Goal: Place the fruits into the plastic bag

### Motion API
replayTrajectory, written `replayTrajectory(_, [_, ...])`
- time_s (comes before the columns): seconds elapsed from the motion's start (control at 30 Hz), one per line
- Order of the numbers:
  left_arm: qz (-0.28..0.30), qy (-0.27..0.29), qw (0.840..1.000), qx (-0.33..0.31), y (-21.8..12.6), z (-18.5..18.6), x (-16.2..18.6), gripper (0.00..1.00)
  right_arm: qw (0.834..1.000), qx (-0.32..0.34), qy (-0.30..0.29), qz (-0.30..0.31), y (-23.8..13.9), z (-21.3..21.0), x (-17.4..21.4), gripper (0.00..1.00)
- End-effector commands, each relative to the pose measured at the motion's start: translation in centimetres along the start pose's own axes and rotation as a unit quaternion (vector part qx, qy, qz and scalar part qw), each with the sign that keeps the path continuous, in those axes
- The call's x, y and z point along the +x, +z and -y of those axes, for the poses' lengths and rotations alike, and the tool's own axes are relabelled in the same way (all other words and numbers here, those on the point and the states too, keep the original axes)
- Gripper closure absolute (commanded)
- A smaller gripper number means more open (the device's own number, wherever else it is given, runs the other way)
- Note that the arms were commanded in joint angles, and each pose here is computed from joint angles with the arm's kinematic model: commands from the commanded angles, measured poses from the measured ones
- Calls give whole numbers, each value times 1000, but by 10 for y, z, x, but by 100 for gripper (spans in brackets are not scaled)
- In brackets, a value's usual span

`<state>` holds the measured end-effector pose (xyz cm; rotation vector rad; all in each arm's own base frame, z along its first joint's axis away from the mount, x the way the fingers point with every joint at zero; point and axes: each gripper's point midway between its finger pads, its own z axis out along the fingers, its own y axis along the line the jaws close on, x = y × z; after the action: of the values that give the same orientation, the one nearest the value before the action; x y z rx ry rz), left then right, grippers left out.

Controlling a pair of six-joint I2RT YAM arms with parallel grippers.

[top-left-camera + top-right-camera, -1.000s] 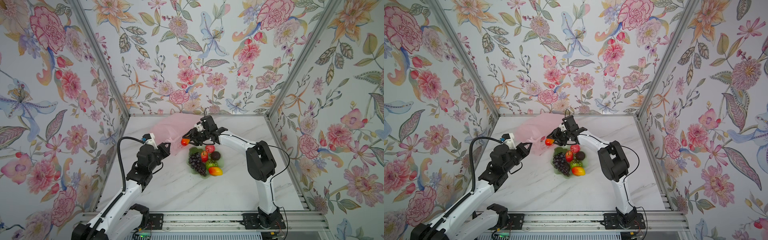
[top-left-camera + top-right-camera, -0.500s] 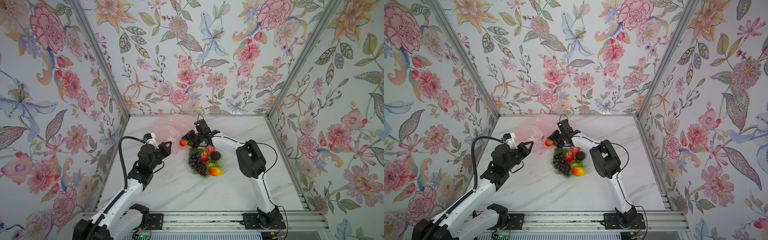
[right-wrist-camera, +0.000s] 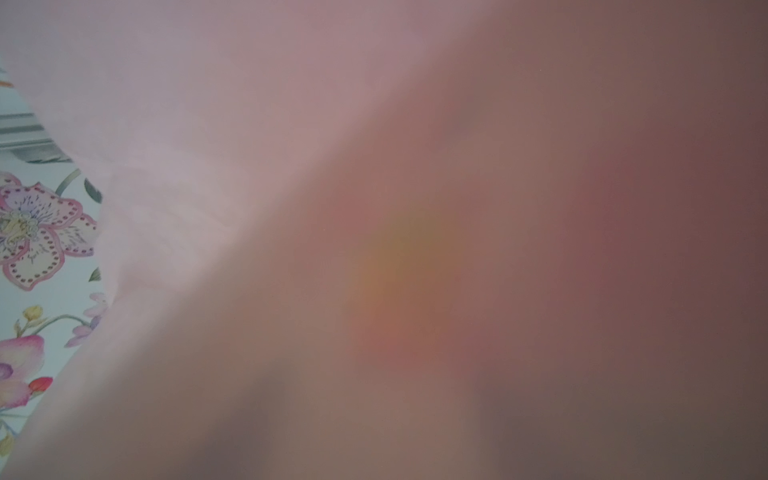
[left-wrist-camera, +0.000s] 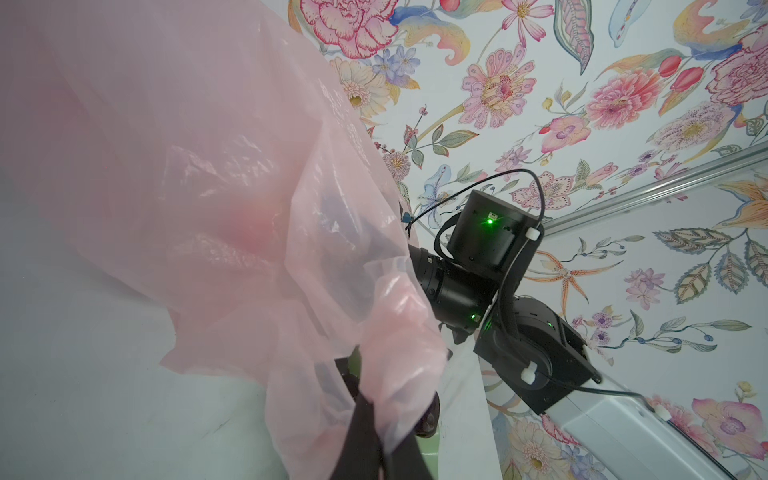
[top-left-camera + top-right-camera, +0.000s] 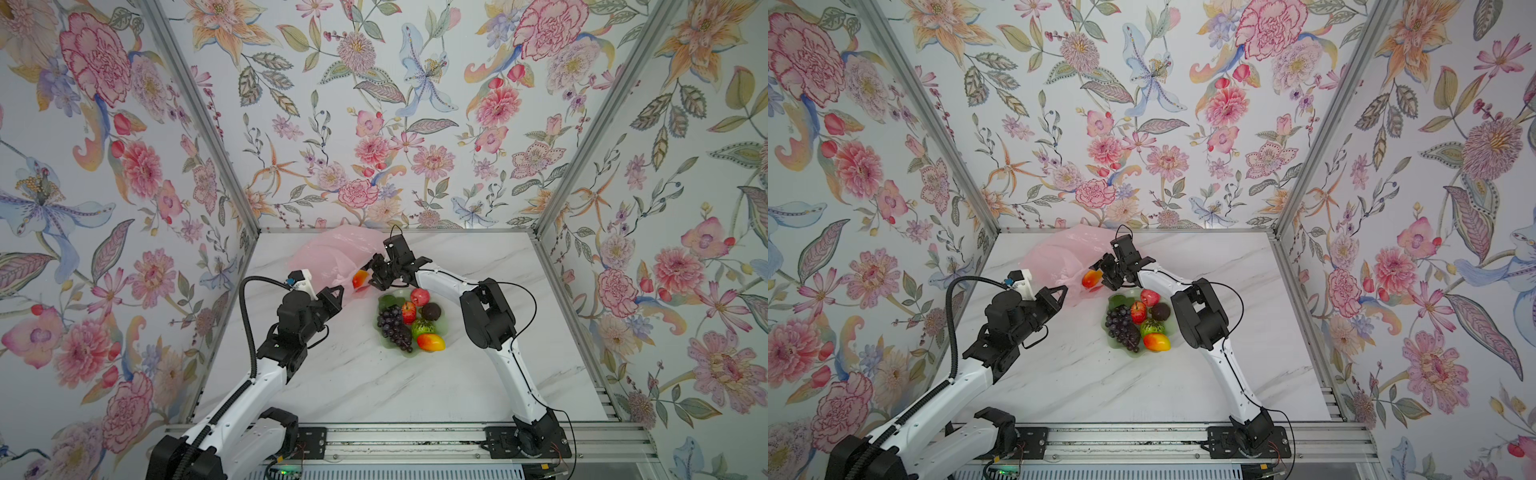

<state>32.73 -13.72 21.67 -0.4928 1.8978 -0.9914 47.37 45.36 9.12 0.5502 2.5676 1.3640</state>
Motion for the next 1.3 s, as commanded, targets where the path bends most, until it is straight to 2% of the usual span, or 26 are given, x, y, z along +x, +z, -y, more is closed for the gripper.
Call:
replayTrajectory(0.0, [2,-6,1000,9,2,1,2,100,999,-28,-31,-10,-8,-27,-1,25])
replayTrajectory(0.47, [11,-11,1000,13,7,1,-1,100,996,-30,-72,-40,-36,-43,17,25])
replayTrajectory(0.5, [11,-10,1000,12,7,1,-1,100,997,-31,-67,-31,-43,-41,2,25])
replayTrajectory(0.8, [22,-11,1000,6,4,-1,-4,100,992,-21,-106,-63,-63,-47,14,25])
replayTrajectory(1.07, [28,-14,1000,1,2,-4,-6,100,984,-4,-143,-102,-92,-44,33,25])
replayTrajectory(1.27, [30,-13,999,0,3,-2,-8,100,971,26,-198,-131,-124,-43,53,25])
